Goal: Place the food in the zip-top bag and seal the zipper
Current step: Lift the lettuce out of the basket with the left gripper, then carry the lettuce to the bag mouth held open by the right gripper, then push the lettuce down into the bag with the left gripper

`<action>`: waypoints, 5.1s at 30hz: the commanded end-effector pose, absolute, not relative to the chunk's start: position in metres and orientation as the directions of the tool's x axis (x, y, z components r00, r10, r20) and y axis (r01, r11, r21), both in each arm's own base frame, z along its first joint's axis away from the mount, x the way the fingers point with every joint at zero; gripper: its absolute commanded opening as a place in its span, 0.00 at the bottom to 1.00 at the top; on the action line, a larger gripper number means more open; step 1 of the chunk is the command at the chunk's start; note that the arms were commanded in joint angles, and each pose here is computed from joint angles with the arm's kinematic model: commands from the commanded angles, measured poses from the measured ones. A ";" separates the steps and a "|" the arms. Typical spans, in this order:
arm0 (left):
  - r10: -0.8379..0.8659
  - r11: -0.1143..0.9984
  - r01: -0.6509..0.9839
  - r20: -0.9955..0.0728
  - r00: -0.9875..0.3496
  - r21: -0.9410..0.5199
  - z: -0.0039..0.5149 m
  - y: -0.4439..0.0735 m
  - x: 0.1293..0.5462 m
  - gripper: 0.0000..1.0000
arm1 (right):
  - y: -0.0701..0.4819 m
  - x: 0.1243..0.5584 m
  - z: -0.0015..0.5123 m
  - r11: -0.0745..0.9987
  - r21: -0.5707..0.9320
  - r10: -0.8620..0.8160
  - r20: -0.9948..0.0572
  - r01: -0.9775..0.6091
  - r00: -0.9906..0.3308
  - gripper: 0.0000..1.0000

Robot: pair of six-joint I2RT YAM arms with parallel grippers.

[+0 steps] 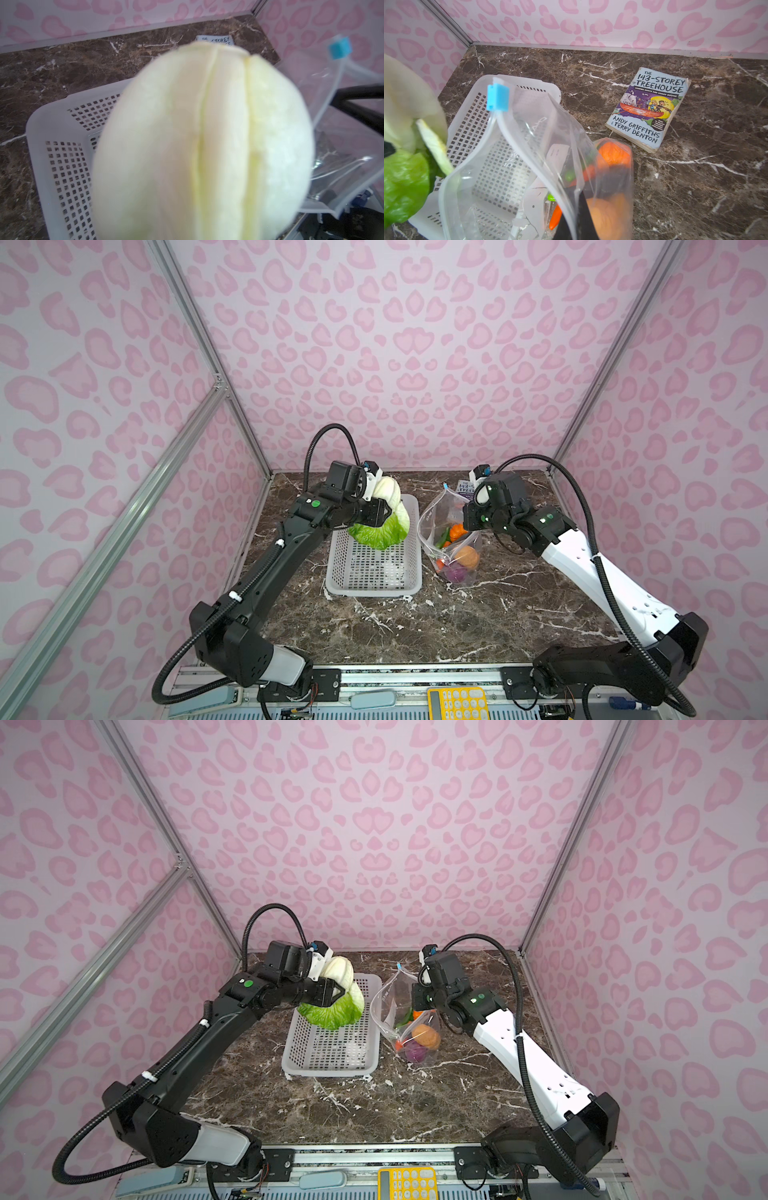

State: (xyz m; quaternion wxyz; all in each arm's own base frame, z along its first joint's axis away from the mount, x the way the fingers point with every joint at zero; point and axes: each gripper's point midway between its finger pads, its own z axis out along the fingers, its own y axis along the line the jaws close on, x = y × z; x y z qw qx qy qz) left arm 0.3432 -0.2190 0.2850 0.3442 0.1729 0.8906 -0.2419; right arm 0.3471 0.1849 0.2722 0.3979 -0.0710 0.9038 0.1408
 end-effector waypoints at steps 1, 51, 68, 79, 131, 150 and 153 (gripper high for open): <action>0.008 0.707 0.532 -0.748 -0.664 -0.465 0.329 -0.242 0.333 0.49 | 0.186 0.356 0.280 0.950 0.237 0.054 -0.765 -0.204 -0.641 0.00; -0.240 0.774 0.360 -0.768 -0.593 -0.520 0.323 -0.338 0.367 0.59 | 0.231 0.336 0.296 0.867 0.416 0.181 -0.775 -0.274 -0.606 0.00; -0.406 0.695 0.278 -0.681 -0.609 -0.663 0.334 -0.349 0.373 0.61 | 0.234 0.333 0.300 0.876 0.414 0.220 -0.799 -0.248 -0.559 0.00; -0.449 0.684 0.211 -0.632 -0.632 -0.698 0.306 -0.361 0.366 0.59 | 0.249 0.329 0.309 0.802 0.529 0.308 -0.763 -0.276 -0.568 0.00; -0.545 0.772 0.072 -0.716 -0.435 -0.632 0.285 -0.374 0.364 0.59 | 0.223 0.338 0.301 0.709 0.675 0.488 -0.676 -0.201 -0.552 0.00; -0.556 0.784 0.054 -0.738 -0.382 -0.618 0.279 -0.373 0.371 0.58 | 0.229 0.342 0.296 0.636 0.753 0.553 -0.597 -0.168 -0.581 0.00; -0.589 0.774 0.007 -0.724 -0.358 -0.633 0.286 -0.363 0.382 0.55 | 0.238 0.338 0.288 0.645 0.744 0.530 -0.599 -0.173 -0.600 0.00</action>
